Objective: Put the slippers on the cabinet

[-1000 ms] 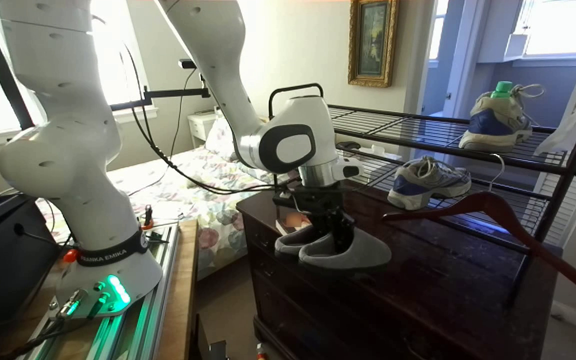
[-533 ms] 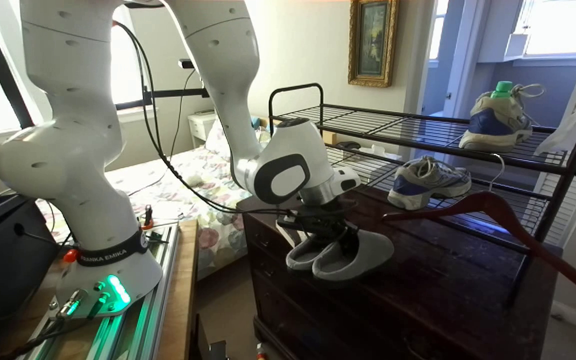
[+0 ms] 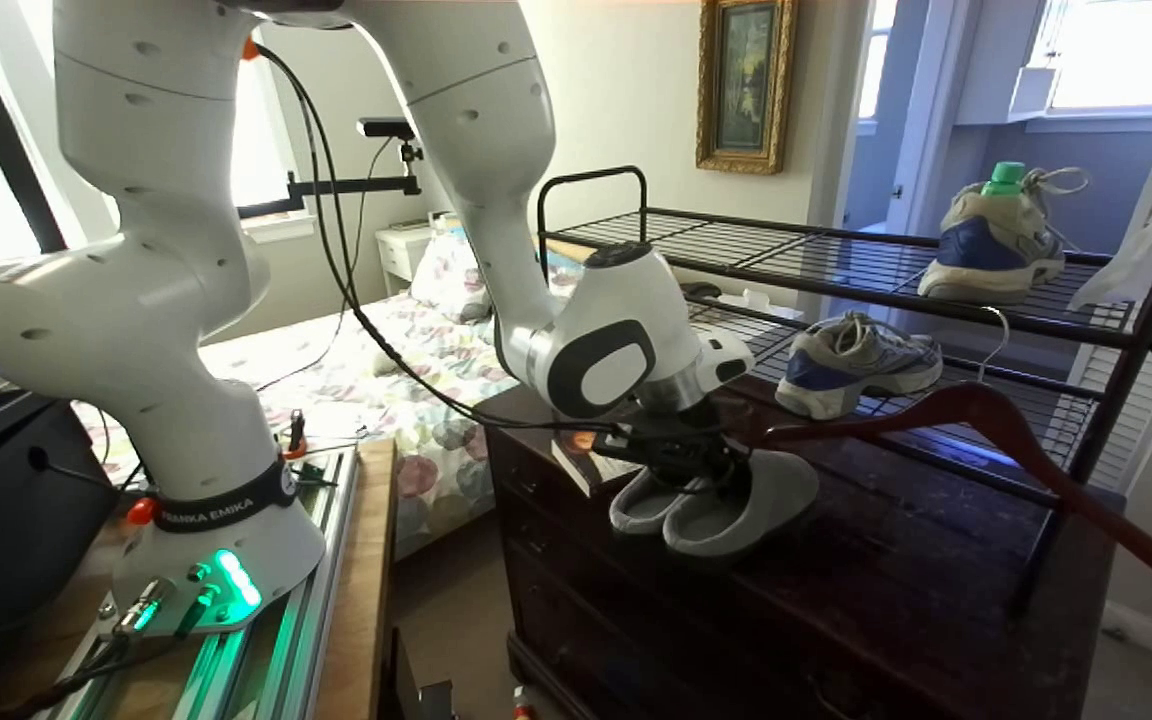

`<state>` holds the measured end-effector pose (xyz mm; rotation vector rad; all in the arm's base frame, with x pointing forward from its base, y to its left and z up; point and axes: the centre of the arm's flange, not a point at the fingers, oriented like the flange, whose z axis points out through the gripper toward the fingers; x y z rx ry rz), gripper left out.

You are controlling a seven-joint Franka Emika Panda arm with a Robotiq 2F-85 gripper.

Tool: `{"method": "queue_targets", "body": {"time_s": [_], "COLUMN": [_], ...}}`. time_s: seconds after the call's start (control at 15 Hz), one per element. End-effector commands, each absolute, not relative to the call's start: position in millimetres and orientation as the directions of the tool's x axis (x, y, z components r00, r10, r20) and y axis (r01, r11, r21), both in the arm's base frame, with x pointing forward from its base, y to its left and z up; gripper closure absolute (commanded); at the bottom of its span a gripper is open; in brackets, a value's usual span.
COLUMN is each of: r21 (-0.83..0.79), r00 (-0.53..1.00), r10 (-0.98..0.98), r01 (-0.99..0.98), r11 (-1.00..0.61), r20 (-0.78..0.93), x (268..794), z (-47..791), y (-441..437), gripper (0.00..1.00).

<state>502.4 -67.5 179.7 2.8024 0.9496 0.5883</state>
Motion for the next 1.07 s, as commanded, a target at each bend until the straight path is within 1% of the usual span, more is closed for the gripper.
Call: {"method": "queue_targets", "body": {"time_s": [0.0,0.33,0.53,0.6,0.67,0.73,1.0], "r21": [0.23,0.208,0.176,0.163,0.156,0.153,0.175], "r00": [0.746,0.797,0.815,0.824,0.831,0.836,0.842], "r10": [0.576,0.515,0.498,0.493,0.487,0.489,0.496], "r01": [0.528,0.471,0.466,0.465,0.462,0.465,0.467], "r11": [-0.818,-0.857,-0.867,-0.87,-0.873,-0.872,-0.867], "r20": [0.334,0.316,0.297,0.28,0.267,0.25,0.212], "x": [544.3,582.8,589.4,586.0,579.3,567.5,511.0], "z": [185.2,178.7,170.9,168.9,168.0,169.6,180.4], "y": [-74.6,-65.8,-53.8,-50.8,-47.8,-46.0,-67.4], "gripper": [0.97,0.97,0.97,0.65,0.63,0.57,0.29]}}
